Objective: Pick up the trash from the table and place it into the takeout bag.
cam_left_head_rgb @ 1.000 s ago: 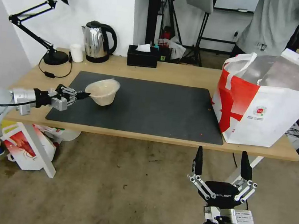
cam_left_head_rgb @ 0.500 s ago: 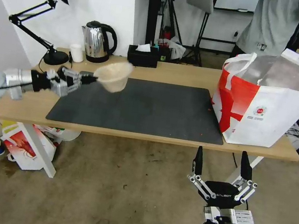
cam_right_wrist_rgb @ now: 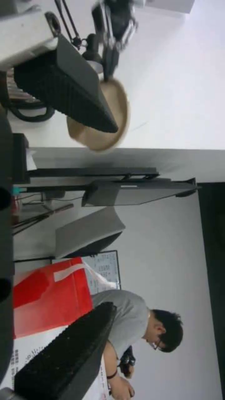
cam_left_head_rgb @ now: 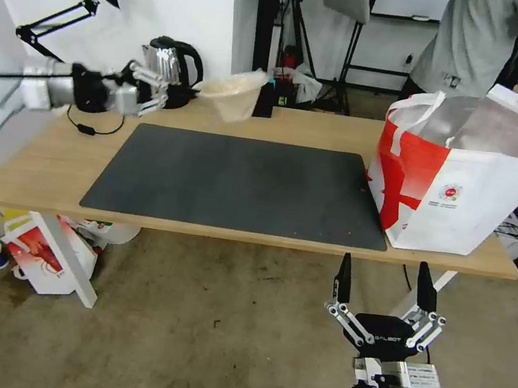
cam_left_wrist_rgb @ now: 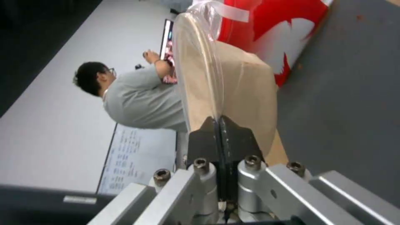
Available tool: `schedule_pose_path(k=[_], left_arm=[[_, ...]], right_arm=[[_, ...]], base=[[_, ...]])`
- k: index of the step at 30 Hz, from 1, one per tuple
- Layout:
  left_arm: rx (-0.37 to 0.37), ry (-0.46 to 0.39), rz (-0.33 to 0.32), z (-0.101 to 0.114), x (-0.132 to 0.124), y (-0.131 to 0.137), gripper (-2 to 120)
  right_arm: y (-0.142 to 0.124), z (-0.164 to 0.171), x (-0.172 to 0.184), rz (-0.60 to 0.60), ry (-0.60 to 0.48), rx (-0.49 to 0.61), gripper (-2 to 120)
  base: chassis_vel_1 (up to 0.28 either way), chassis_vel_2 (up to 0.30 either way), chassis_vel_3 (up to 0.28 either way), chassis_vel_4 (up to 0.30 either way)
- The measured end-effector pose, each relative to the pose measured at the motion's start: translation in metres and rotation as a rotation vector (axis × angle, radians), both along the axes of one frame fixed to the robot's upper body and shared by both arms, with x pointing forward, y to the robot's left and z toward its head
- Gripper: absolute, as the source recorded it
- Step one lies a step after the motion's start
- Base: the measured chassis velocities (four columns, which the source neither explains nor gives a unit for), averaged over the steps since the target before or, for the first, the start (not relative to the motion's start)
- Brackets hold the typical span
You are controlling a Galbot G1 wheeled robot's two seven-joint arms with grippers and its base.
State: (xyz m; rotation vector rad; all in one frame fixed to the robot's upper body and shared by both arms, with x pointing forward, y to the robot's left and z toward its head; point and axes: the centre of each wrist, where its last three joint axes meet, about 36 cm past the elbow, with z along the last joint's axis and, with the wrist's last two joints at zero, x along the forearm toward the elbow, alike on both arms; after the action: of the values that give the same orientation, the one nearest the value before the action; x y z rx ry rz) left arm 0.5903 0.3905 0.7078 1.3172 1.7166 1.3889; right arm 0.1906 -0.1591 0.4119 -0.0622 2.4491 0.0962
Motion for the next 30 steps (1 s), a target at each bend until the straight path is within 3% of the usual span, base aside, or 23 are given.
schedule_pose_path(k=[4, 14, 24, 30], left_arm=[[-0.003, -0.016, -0.035, 0.021, 0.025, -0.028, 0], [0.022, -0.036, -0.094, 0.049, 0.065, -0.087, 0], [0.047, -0.038, -0.159, 0.064, 0.085, -0.149, 0], [0.058, -0.051, -0.177, 0.073, 0.089, -0.167, 0]], right_arm=[[0.0, 0.0, 0.0, 0.0, 0.0, 0.0, 100], [0.0, 0.0, 0.0, 0.0, 0.0, 0.0, 100], [0.0, 0.0, 0.0, 0.0, 0.0, 0.0, 100], [0.0, 0.0, 0.0, 0.0, 0.0, 0.0, 100]], base=[[0.0, 0.0, 0.0, 0.0], [0.0, 0.0, 0.0, 0.0], [0.0, 0.0, 0.0, 0.0], [0.0, 0.0, 0.0, 0.0]])
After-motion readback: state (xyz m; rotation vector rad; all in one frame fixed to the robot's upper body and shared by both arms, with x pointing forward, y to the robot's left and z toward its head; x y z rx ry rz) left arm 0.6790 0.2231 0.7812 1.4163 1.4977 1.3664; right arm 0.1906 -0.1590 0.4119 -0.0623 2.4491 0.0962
